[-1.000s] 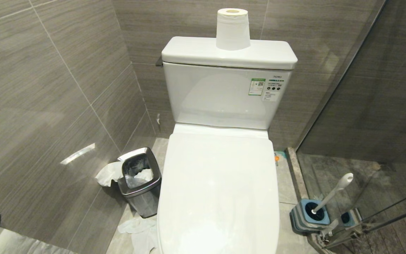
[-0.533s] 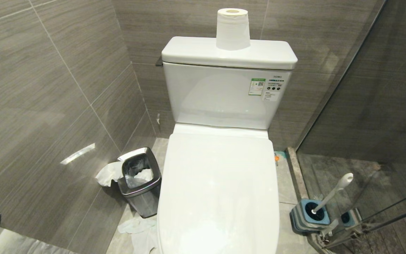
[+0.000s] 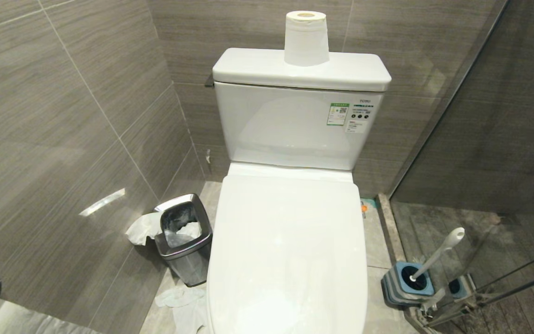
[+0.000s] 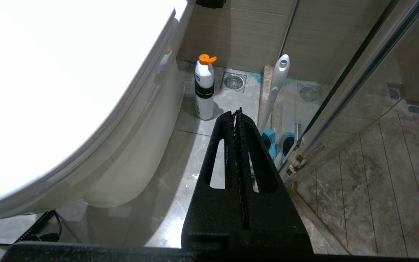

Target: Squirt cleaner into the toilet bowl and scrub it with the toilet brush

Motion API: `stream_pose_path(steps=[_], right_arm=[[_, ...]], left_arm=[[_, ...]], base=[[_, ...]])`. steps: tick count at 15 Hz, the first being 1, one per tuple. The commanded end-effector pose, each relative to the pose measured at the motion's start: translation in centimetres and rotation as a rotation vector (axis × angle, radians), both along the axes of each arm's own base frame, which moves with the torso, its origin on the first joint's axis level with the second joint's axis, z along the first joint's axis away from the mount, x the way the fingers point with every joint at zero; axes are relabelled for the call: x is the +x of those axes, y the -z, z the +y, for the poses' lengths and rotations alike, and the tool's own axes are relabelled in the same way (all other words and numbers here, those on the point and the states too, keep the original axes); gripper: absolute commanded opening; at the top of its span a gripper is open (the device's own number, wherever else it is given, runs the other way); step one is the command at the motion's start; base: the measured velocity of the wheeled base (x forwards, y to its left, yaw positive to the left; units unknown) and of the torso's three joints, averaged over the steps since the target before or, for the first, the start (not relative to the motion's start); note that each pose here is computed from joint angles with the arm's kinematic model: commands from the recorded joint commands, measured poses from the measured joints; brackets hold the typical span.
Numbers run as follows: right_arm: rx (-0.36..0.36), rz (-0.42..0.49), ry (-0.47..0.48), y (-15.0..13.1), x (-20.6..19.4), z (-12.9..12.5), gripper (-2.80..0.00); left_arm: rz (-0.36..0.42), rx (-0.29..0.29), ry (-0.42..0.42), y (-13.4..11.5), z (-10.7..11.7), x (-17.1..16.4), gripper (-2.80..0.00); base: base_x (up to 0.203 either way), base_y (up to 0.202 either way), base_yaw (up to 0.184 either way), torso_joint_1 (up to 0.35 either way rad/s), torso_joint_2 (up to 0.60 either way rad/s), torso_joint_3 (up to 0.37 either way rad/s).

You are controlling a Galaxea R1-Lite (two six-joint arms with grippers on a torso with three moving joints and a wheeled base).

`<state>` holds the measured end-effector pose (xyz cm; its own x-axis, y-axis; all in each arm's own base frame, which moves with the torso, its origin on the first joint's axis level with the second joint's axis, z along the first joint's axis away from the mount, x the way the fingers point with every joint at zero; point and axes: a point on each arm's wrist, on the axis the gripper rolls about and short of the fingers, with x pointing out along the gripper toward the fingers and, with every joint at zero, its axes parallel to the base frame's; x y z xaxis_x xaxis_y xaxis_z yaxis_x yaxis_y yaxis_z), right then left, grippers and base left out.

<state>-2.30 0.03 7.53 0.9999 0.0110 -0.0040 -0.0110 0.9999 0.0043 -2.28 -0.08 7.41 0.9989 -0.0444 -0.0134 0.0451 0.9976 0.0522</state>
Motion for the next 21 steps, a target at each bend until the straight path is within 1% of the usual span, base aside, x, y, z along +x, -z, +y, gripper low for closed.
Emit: stream_pose_path(steps=[1, 21], right_arm=[[0.0, 0.001, 0.0, 0.0, 0.0, 0.0, -2.8], [-0.006, 0.0, -0.003, 0.0, 0.0, 0.0, -2.8]], left_arm=[[0.005, -0.001, 0.0, 0.09, 0.0, 0.03, -2.8], [0.005, 0.0, 0.0, 0.09, 0.0, 0.03, -2.8]], base=[[0.0, 0.0, 0.0, 0.0, 0.0, 0.0], [0.0, 0.0, 0.0, 0.0, 0.0, 0.0]])
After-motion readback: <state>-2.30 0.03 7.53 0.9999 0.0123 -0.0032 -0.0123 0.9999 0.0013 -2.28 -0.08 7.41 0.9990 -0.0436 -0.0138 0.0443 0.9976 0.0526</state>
